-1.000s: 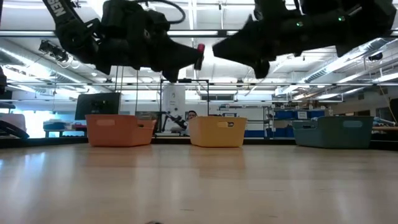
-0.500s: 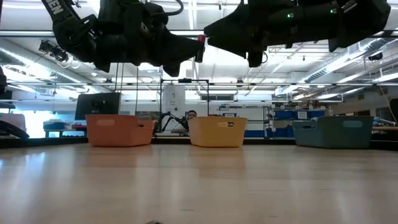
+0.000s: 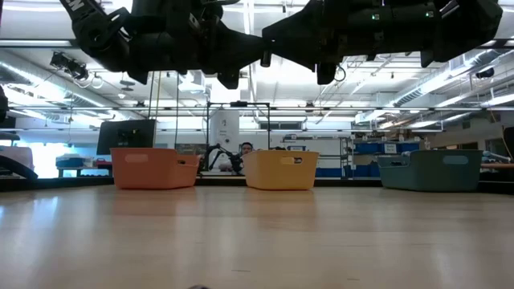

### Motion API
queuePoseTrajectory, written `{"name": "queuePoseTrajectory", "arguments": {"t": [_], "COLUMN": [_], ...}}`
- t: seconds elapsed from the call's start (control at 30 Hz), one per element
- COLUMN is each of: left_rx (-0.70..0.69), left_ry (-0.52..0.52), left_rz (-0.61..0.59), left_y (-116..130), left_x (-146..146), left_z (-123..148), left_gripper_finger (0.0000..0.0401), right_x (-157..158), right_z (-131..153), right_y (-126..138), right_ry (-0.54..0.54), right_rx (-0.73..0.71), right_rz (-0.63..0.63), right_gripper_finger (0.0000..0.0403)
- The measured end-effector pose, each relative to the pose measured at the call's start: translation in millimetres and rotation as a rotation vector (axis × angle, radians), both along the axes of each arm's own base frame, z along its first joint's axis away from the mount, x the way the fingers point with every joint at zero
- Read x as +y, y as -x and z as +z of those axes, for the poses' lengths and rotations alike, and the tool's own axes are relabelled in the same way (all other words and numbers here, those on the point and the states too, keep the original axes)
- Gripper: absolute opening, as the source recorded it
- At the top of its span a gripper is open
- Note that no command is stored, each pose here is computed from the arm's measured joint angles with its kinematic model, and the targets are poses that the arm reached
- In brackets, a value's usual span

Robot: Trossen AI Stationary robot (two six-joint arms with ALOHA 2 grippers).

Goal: Sort batteries
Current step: Put the orange battery into the blue bin

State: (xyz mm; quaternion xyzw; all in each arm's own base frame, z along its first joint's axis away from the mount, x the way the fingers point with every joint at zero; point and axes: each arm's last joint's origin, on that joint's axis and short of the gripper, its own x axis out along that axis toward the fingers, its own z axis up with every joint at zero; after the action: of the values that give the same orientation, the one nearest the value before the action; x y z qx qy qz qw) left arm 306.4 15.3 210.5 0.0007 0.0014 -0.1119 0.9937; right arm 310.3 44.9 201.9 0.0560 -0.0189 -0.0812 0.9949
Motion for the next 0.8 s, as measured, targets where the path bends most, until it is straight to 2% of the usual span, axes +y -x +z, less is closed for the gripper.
{"name": "queuePoseTrajectory", "arguments": {"t": [0.17, 0.5, 0.8], "left_rx": [0.019, 0.032, 0.027], "left_ry": [0.002, 0.014, 0.014], "left_rz": [0.019, 0.021, 0.024], "left_y": [-3.2, -3.4, -3.5], "left_x": [0.1, -2.4, -3.3], "left_z": [2.1, 1.1, 1.6], "left_gripper_finger": [0.0045, 0.0045, 0.0045], "right_x": [-0.1, 0.3, 0.3], "right_z": [-0.1, -0.5, -0.4], "right_y": [0.0, 0.1, 0.0], "right_ry": [-0.003, 0.012, 0.01], "right_rx": [0.0, 0.004, 0.002], "right_rz": [0.002, 0.014, 0.018], "right_gripper_finger": [0.0145, 0.0069, 0.0066]}}
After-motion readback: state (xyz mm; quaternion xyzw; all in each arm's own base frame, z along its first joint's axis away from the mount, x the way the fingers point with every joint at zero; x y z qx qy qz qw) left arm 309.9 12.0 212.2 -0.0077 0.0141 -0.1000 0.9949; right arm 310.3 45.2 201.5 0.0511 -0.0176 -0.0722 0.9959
